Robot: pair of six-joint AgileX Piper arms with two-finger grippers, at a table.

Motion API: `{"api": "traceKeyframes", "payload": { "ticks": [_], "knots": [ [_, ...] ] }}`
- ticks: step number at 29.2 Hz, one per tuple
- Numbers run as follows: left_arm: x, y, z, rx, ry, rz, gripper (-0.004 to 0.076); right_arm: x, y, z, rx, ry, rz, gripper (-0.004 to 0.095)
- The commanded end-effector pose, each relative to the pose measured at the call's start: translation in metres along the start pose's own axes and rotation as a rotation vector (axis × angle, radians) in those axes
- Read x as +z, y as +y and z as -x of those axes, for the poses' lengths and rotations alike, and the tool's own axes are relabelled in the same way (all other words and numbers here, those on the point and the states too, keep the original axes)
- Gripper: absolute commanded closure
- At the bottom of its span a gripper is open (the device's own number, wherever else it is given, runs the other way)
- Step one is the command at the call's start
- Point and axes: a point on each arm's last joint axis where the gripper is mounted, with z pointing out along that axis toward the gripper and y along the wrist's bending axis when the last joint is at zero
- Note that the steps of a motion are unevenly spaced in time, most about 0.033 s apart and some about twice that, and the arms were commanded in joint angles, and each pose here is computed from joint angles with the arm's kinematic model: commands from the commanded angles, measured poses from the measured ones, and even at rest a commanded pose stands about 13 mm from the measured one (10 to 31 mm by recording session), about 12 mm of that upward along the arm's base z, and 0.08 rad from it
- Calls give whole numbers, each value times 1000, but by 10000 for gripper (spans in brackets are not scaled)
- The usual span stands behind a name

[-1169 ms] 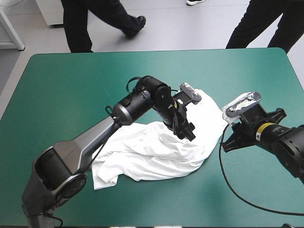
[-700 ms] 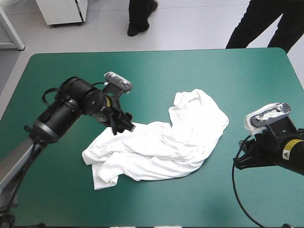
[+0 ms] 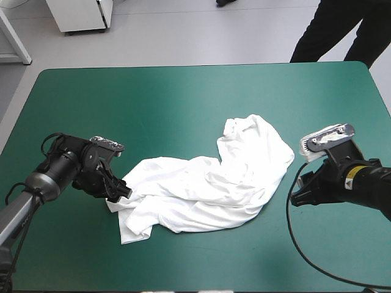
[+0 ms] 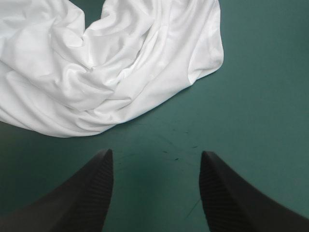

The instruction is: Fold the cloth

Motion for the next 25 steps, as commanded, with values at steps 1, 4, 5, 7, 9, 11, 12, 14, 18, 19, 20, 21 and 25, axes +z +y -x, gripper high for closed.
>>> {"api": "traceKeyframes", "payload": {
  "ticks": [1, 4, 5, 7, 9, 11, 12, 14, 18, 19, 20, 21, 25],
  "knots": [
    [7, 1, 13, -18, -34, -26, 197, 6, -2, 15, -36, -38, -35, 387],
    [22, -4, 19, -26, -7, -77, 197, 11, -3, 18, -43, -31, -46, 387],
    [26, -5, 21, -30, 0, -85, 197, 12, -3, 19, -46, -34, -52, 387],
    [32, -5, 24, -33, 12, -93, 209, 15, -5, 21, -58, -33, -78, 387],
    [37, -6, 25, -34, 27, -97, 269, 17, -8, 22, -71, -30, -108, 387],
    [40, -7, 26, -41, 32, -114, 350, 21, -10, 26, -73, -33, -135, 387],
    [41, -8, 27, -41, 26, -119, 422, 26, -11, 28, -85, -28, -159, 387],
    [42, -9, 28, -42, 23, -133, 533, 35, -13, 33, -104, -15, -189, 388],
    [46, -10, 29, -41, 29, -146, 734, 65, -15, 44, -118, 32, -239, 396],
    [46, -10, 29, -44, 28, -149, 731, 72, -15, 46, -127, 49, -244, 397],
    [46, -10, 29, -41, 27, -151, 731, 81, -15, 48, -135, 73, -251, 397],
    [46, -11, 29, -40, 27, -152, 731, 92, -14, 50, -138, 96, -250, 397],
    [45, -11, 29, -41, 37, -158, 731, 128, -12, 56, -156, 156, -242, 397]
  ]
}}
